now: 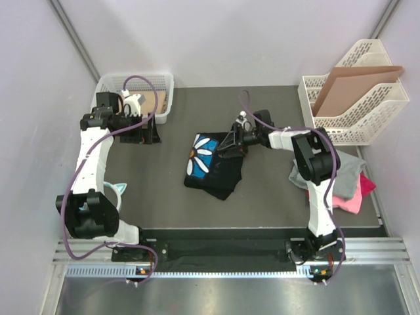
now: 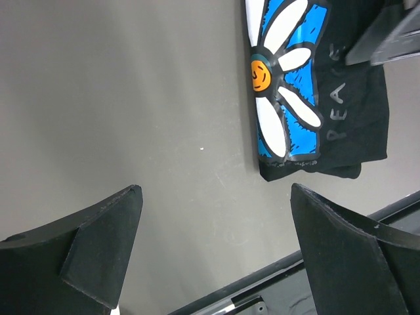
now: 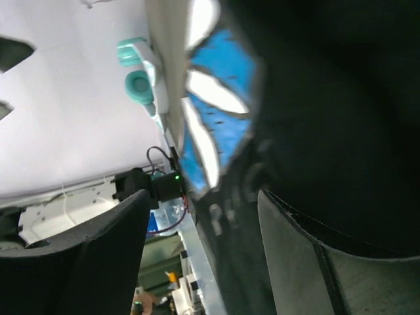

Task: Fold and stack the t-shirts
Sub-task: Smooth out wrinkles on the folded tshirt, then put the neatly folded tshirt into the corner of the board with the right arm

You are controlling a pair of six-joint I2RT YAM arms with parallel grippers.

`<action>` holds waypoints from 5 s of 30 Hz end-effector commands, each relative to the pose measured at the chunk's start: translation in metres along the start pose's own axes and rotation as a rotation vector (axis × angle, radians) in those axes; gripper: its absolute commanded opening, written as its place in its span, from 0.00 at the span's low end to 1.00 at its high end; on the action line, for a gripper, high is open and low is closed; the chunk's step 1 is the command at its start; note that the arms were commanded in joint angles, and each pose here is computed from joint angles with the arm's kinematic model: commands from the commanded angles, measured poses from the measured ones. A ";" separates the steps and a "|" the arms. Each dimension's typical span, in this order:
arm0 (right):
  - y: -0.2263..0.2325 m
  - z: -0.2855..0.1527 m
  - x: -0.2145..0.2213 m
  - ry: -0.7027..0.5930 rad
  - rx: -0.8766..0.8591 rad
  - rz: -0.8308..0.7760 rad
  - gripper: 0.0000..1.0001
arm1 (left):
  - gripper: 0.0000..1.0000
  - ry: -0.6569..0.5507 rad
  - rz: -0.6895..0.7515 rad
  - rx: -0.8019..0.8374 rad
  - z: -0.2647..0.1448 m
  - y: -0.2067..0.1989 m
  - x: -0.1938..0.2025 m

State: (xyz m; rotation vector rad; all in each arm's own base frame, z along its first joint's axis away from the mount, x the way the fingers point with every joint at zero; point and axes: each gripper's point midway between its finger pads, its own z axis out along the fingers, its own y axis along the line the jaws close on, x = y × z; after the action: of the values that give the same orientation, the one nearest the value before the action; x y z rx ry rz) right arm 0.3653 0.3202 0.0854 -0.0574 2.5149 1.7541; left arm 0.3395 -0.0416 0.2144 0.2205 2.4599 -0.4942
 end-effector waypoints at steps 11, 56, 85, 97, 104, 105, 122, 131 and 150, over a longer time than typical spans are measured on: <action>0.020 -0.010 0.041 0.009 0.152 -0.163 0.67 | 0.99 -0.020 0.036 0.005 -0.013 -0.006 0.001; -0.108 -0.056 0.019 -0.136 0.390 0.000 0.75 | 0.99 0.009 0.116 0.056 -0.006 -0.015 0.010; -0.099 0.040 0.076 -0.009 0.370 -0.031 0.71 | 0.99 0.250 0.288 0.066 0.096 -0.057 0.050; -0.097 0.022 0.071 -0.040 0.366 -0.028 0.70 | 0.99 0.400 0.277 -0.043 0.142 -0.014 0.105; -0.104 0.028 0.069 -0.044 0.364 -0.009 0.70 | 0.99 0.434 0.251 -0.030 0.158 -0.011 0.119; -0.105 0.030 0.070 -0.041 0.365 -0.011 0.70 | 0.99 0.443 0.247 -0.030 0.160 -0.010 0.124; -0.091 0.096 0.077 0.044 0.333 -0.011 0.68 | 0.99 0.441 0.237 0.006 0.155 -0.023 0.127; -0.088 0.115 0.095 0.061 0.291 0.011 0.54 | 0.99 0.444 0.247 0.006 0.152 -0.023 0.132; 0.030 0.031 0.055 -0.121 0.142 -0.138 0.00 | 0.99 0.216 0.219 -0.077 0.059 0.004 0.046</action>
State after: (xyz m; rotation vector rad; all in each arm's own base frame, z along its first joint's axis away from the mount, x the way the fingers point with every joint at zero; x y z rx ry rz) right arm 0.3001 0.3929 0.0296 -0.0748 2.6034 1.5312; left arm 0.3070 -0.0902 0.0576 0.6363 2.8070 -0.3148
